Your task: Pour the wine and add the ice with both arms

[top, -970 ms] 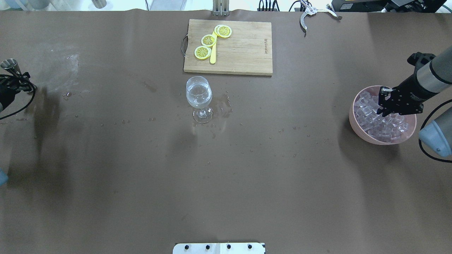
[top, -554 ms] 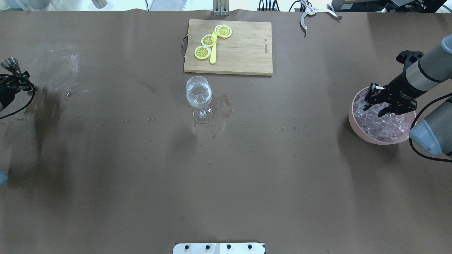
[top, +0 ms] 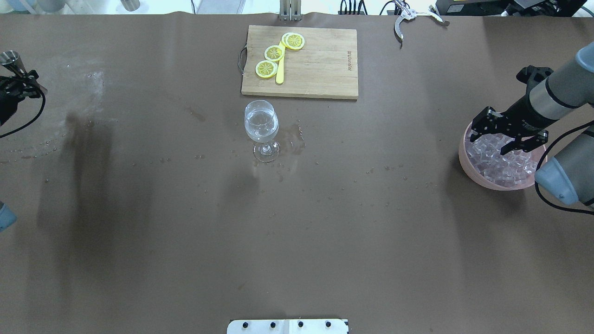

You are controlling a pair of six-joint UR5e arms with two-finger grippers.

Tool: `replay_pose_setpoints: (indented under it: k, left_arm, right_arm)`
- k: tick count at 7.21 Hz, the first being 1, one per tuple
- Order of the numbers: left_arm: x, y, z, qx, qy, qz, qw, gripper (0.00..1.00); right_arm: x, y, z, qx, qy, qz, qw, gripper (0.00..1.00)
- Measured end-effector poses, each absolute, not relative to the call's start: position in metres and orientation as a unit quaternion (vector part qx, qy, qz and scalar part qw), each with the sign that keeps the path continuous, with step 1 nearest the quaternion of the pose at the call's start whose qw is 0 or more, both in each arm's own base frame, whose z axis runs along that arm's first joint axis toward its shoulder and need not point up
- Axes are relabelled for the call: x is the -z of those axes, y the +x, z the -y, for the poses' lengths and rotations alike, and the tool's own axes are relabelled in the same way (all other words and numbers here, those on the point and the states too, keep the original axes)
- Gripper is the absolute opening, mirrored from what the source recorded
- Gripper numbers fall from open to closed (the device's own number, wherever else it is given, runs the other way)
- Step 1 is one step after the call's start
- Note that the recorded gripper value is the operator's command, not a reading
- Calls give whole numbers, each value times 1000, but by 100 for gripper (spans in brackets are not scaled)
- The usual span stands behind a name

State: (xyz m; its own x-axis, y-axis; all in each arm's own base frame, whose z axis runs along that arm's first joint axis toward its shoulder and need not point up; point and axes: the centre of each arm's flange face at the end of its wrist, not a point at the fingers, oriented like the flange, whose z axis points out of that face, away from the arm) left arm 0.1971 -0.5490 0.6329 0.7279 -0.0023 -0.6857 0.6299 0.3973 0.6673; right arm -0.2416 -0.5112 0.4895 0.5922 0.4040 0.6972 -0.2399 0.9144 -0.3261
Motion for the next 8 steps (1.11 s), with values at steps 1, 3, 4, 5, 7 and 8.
replay_pose_setpoints:
  k: [1, 3, 4, 5, 7, 8]
  left_arm:
    - [-604, 193, 556, 195, 517, -297, 779, 0]
    - [-525, 199, 567, 185, 509, -280, 793, 0]
    - [-485, 202, 568, 181, 499, -269, 803, 0]
    - [-447, 204, 565, 171, 493, -255, 814, 0]
    - [-387, 207, 553, 133, 500, -226, 825, 0]
    - [-356, 217, 557, 114, 506, -213, 828, 0]
  right_arm:
    - [-490, -243, 509, -177, -97, 412, 888, 83]
    - [-488, -246, 504, -142, -76, 414, 896, 83]
    - [-489, -245, 501, -121, -64, 413, 900, 83]
    - [-492, -243, 497, -107, -56, 411, 904, 83]
    - [-506, -244, 489, -80, -35, 391, 916, 83]
    - [-508, -247, 486, -72, -27, 384, 920, 83]
